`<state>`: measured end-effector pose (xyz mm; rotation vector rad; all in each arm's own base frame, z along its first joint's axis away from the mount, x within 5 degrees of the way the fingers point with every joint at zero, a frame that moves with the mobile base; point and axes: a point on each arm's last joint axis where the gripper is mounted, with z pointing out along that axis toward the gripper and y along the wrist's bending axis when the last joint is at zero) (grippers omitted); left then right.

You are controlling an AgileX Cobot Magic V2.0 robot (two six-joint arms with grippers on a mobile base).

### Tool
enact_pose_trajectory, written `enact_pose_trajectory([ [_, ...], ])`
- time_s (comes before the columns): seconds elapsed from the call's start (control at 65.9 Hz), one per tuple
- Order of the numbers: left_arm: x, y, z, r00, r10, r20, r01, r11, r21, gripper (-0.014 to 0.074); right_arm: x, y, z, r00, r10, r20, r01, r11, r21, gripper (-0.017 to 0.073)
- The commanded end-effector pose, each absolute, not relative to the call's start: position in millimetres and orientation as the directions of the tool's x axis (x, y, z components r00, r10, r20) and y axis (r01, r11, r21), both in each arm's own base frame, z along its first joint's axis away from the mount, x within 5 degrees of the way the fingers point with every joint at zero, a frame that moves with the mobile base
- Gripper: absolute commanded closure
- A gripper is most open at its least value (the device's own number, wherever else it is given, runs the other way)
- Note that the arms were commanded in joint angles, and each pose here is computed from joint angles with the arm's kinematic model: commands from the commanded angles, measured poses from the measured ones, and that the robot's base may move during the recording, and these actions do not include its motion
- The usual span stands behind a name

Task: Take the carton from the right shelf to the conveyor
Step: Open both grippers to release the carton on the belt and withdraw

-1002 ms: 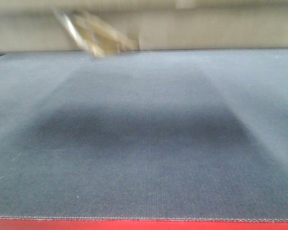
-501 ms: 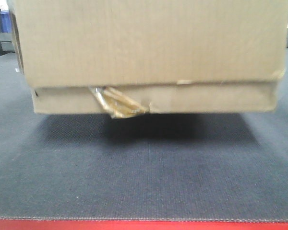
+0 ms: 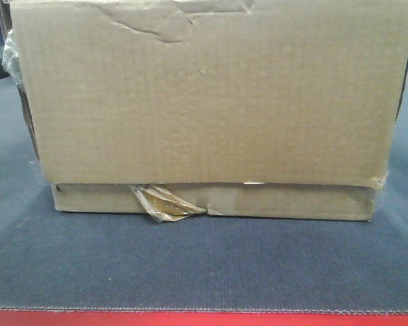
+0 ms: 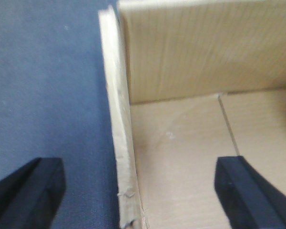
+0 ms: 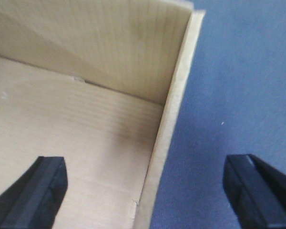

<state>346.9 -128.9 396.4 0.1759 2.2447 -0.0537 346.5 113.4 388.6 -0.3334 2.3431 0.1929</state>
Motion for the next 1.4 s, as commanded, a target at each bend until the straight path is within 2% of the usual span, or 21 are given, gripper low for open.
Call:
enact_pose_trajectory([
  [0.0,331,-122,429,-0.577,0.088,-0.812,0.139,0.990,0.009,0.0153,332,105,417,-0.619,-0.159,-0.769,-0.289,0.957,0.035,0.0090],
  [0.061,323,-118,442,-0.559,0.090,-0.824,0.136,0.991,0.016,0.0212,324,98,427,-0.597,-0.145,-0.789,-0.279,0.960,0.035,0.0164],
  [0.137,313,-112,455,-0.529,0.118,-0.841,0.152,0.987,0.043,0.0326,313,86,440,-0.578,-0.123,-0.807,-0.254,0.966,0.035,0.0294],
  [0.213,305,-100,464,-0.517,0.115,-0.849,0.135,0.990,0.051,0.0493,302,70,451,-0.574,-0.097,-0.813,-0.214,0.976,0.035,0.0483],
  [0.258,302,-91,467,-0.521,0.103,-0.847,0.112,0.992,0.052,0.0608,298,60,455,-0.572,-0.079,-0.817,-0.186,0.982,0.035,0.0561],
  [0.304,301,-81,469,-0.528,0.107,-0.842,0.092,0.993,0.068,0.0620,294,50,456,-0.571,-0.062,-0.818,-0.158,0.987,0.035,0.0651],
  [0.395,300,-62,468,-0.563,0.102,-0.820,0.066,0.995,0.079,0.0576,287,30,451,-0.586,-0.026,-0.810,-0.093,0.995,0.035,0.0629],
  [0.531,301,-33,456,-0.626,0.053,-0.778,0.040,0.999,0.036,0.0579,275,12,429,-0.612,0.009,-0.791,-0.030,0.999,0.035,0.0628],
  [0.668,295,-14,434,-0.650,0.023,-0.760,0.012,1.000,0.020,0.0579,262,8,393,-0.628,0.017,-0.778,-0.016,0.999,0.035,0.0628],
  [0.789,282,-9,402,-0.648,0.037,-0.761,0.007,0.999,0.042,0.0579,245,8,360,-0.622,0.017,-0.783,-0.017,0.999,0.035,0.0628],
  [1.048,228,-8,347,-0.536,0.058,-0.842,0.029,0.998,0.050,0.0579,200,7,324,-0.577,0.005,-0.817,-0.025,0.999,0.024,0.0628],
  [1.275,163,-6,320,-0.364,0.061,-0.929,0.039,0.998,0.050,0.0579,149,5,320,-0.437,-0.007,-0.900,-0.035,0.999,0.009,0.0628],
  [1.382,137,-5,314,-0.279,0.058,-0.959,0.040,0.998,0.049,0.0579,119,4,320,-0.330,-0.006,-0.944,-0.036,0.999,0.006,0.0628],
])
